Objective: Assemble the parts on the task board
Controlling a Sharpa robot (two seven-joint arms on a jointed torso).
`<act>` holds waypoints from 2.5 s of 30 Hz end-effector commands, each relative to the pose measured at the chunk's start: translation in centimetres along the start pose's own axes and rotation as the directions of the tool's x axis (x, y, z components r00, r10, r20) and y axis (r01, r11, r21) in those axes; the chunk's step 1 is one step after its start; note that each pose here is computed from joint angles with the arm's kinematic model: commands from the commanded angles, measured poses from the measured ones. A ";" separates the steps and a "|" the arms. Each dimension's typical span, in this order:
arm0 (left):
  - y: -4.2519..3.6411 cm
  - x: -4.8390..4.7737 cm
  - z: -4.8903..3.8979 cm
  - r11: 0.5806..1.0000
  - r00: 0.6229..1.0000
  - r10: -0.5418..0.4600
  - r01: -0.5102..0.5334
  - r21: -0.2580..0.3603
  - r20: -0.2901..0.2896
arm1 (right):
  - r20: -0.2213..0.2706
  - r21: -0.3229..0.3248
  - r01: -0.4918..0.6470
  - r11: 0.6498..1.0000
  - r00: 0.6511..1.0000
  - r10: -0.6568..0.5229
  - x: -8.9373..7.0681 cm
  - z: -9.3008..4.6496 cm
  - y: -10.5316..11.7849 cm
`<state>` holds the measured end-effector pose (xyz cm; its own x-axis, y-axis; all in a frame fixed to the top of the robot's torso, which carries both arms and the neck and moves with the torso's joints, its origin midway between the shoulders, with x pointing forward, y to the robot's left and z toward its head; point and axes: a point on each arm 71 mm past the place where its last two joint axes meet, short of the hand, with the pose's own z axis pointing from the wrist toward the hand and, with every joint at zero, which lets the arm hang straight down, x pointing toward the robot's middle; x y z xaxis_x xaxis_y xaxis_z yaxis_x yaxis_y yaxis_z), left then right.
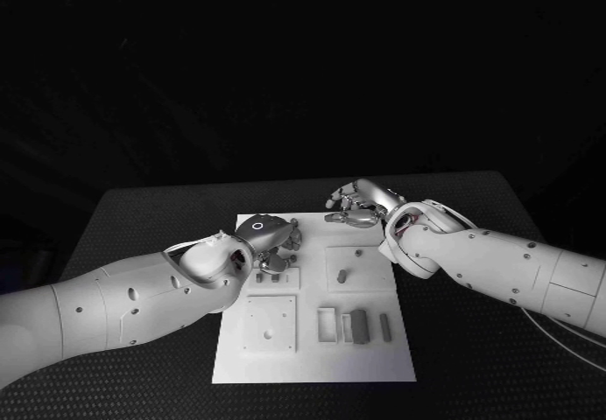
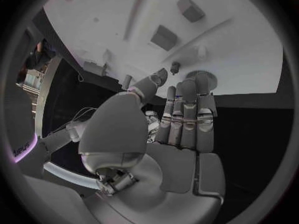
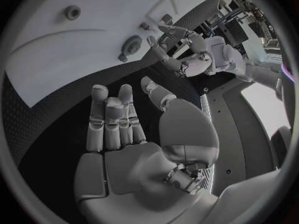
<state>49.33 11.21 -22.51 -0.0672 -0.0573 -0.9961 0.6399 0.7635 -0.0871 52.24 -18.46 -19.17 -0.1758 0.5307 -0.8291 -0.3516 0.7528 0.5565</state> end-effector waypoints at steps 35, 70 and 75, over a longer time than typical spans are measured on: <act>-0.36 1.68 0.95 1.000 0.998 0.027 -0.028 -0.002 -0.052 | 0.038 0.081 -0.213 0.974 0.977 0.210 -0.2 0.3 -1.0; 0.45 2.23 1.07 0.998 0.995 0.056 -0.059 -0.030 -0.078 | 0.064 0.069 -0.463 0.883 0.886 0.460 -0.1 0.5 -1.2; 0.66 2.32 1.19 0.997 0.994 0.066 -0.069 -0.035 -0.088 | 0.063 0.069 -0.464 0.883 0.886 0.460 -0.1 0.5 -1.2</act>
<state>50.59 10.94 -24.49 -0.0733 0.0160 -0.9972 0.6149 0.7879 -0.0325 53.20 -19.43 -19.75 -0.2445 0.8404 -0.4836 -0.1541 0.4588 0.8751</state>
